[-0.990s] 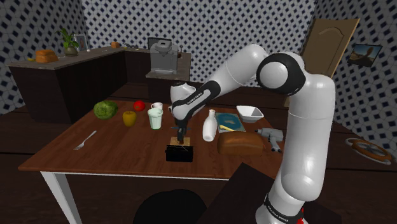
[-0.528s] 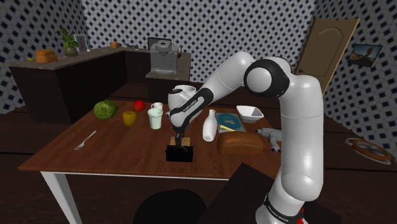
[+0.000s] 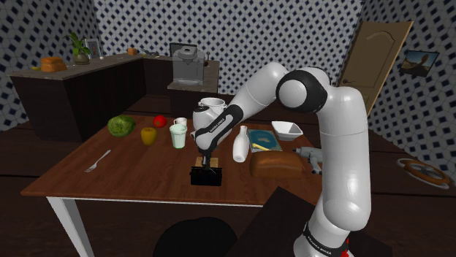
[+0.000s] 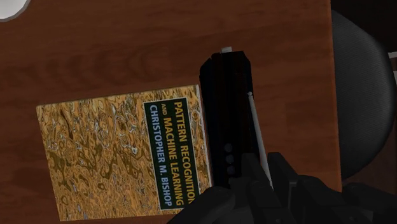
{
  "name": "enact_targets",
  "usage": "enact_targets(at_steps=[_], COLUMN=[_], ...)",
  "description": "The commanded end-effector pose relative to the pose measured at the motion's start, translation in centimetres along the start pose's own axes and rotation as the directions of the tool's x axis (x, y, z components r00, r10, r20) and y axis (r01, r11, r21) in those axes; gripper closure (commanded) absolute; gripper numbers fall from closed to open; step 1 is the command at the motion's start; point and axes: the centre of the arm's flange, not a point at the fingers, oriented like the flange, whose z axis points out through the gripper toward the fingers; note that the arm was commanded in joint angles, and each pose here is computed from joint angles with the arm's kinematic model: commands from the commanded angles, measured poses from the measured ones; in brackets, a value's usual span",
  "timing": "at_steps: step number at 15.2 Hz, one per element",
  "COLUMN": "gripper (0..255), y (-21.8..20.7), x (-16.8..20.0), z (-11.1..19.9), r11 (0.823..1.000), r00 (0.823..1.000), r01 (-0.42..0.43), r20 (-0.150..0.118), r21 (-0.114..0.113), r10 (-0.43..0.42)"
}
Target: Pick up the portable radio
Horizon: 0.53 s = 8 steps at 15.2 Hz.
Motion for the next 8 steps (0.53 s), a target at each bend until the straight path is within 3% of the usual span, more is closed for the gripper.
enact_targets(at_steps=[1, 8], gripper=[255, 255], y=[0.0, 0.1], x=[0.0, -0.1], z=[0.1, -1.0], r11=[1.0, 1.0], r00=[1.0, 1.0], r01=[0.0, 0.0], r20=[0.001, 0.001], r21=[0.001, 0.001], r10=[0.0, 0.0])
